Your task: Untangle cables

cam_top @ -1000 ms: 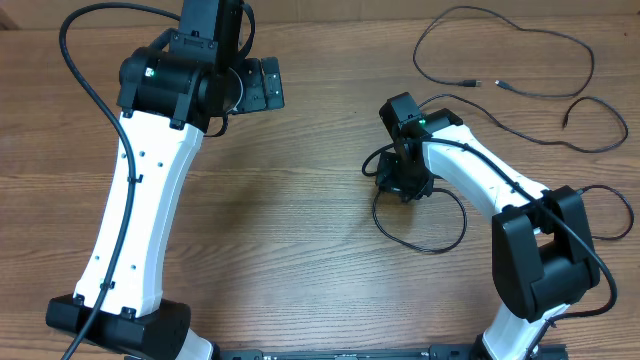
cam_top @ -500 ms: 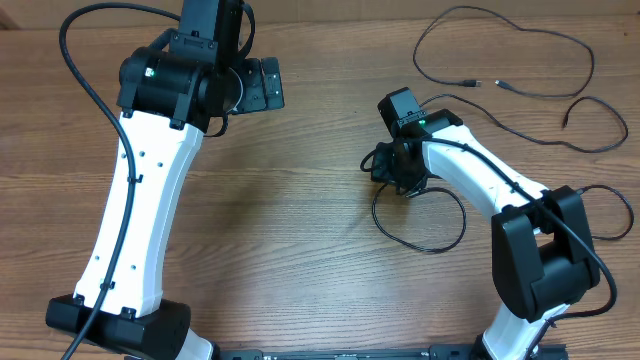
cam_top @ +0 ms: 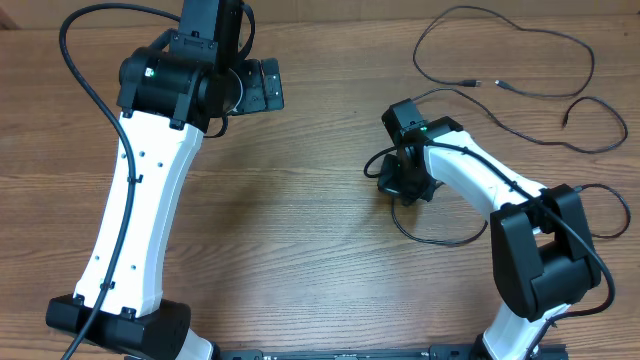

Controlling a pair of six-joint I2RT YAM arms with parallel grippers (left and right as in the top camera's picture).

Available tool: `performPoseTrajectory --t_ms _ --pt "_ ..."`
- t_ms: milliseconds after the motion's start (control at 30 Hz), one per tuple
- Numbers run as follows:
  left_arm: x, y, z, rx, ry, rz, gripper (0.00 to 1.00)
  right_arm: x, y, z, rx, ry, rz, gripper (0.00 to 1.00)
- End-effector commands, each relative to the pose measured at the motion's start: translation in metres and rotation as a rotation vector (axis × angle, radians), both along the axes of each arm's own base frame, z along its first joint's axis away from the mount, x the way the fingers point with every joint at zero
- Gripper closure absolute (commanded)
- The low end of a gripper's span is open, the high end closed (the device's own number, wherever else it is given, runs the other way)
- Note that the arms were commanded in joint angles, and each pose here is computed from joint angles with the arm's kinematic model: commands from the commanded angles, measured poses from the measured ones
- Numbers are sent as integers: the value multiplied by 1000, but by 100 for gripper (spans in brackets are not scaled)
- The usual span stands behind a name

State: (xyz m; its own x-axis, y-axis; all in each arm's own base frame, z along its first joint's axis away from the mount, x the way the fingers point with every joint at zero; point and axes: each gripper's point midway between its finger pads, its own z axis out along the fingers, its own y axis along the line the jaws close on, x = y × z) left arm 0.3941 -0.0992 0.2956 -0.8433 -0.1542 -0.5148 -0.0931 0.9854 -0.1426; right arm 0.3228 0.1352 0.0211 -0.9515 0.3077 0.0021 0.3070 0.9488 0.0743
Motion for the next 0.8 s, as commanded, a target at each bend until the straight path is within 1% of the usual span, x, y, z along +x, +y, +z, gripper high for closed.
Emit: performPoseTrajectory --t_ms 0,233,533,633,767 --pt "4 2 2 -3 -9 22 0 5 -17 15 -21 -8 -62 96" --pt "4 2 2 -2 -9 23 0 2 -47 30 -35 29 -141 96" --pt "5 2 2 -3 -12 22 0 -3 -98 65 -126 -31 -267 96" --pt "7 1 3 -6 -20 22 0 -1 -102 73 -118 -59 -283 96" --pt "10 0 5 -11 -35 23 1 -2 -96 73 -87 -52 -275 96"
